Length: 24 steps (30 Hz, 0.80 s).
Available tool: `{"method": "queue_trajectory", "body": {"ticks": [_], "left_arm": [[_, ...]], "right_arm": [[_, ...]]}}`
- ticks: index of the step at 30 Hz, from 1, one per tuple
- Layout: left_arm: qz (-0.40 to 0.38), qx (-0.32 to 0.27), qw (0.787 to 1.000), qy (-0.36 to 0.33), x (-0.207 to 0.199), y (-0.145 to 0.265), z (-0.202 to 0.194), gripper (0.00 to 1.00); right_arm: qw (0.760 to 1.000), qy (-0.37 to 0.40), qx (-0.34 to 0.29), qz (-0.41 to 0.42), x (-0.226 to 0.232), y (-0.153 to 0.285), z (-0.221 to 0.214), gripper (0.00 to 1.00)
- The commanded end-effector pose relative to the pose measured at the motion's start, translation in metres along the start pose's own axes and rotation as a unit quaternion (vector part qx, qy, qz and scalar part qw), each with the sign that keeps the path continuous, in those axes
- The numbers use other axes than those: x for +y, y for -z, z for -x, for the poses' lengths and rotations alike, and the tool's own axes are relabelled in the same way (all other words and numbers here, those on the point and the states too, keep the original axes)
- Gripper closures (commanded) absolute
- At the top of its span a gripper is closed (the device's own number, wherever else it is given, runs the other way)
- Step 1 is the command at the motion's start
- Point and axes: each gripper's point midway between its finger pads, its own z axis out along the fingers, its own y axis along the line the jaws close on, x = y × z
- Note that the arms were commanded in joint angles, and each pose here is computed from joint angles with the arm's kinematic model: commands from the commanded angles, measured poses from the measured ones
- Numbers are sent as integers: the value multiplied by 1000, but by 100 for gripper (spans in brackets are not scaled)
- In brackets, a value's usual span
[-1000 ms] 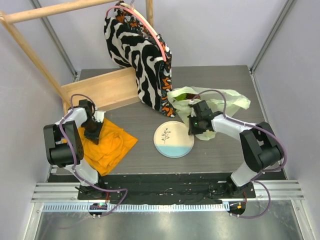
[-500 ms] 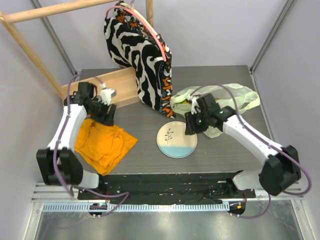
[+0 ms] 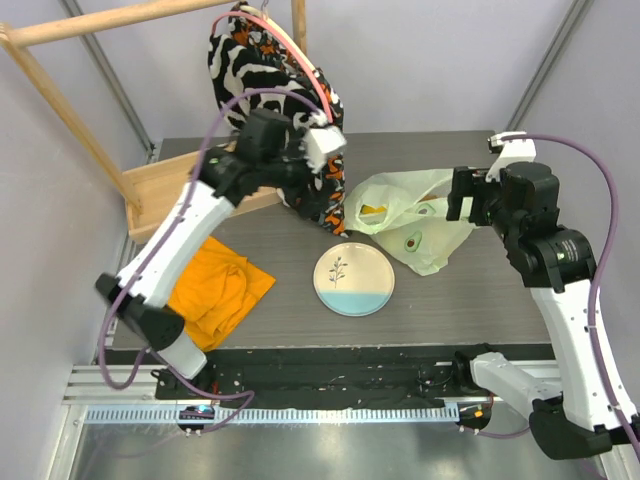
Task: Take the fake fruits out of the plastic bag
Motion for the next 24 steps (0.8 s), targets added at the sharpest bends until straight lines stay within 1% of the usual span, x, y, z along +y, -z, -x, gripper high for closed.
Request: {"method": "queue_trajectory", "body": {"ticks": [1,2,5,8,11,13,14,15,17,20,21,23,24], "left_arm": [[-12,42,997,-67,-21,-44,4,1],[-21,41,995,-85,-34,-54,9,2],[-26,63,991,-111,-49,-79,4,3],[-15,87,988,-130,-52,-97,-5,4],[-16,96,986,-137,-53,-109,-9,4],[-19,96,986,-138,-54,-114,-8,5],[-21,99,985,-138,-55,-119,-10,5],[-24,95,986,-139,-56,-121,-8,6],[-29,97,985,-140,-58,-131,-10,8],[-25,99,985,-142,-57,-142,-8,15],[-25,103,984,-143,-56,-150,-10,21],[-25,111,983,-144,-55,-154,-13,28],[-25,112,983,-143,-54,-157,-12,34]], "right_arm": [[988,0,38,-150,-64,12,-14,4],[981,-5,41,-187,-81,18,-16,5],[971,-6,45,-235,-103,27,-17,5],[963,-7,54,-265,-116,32,-19,5],[955,-5,78,-287,-127,32,-28,5],[953,-10,97,-287,-131,28,-37,5],[957,-15,104,-270,-128,24,-40,5],[957,-22,116,-267,-129,21,-46,5],[954,-34,158,-254,-126,9,-64,5],[950,-66,200,-229,-126,-6,-84,7],[954,-89,202,-202,-119,-14,-85,7],[956,-117,193,-186,-121,-22,-78,9],[958,-128,199,-164,-116,-31,-78,10]]}}
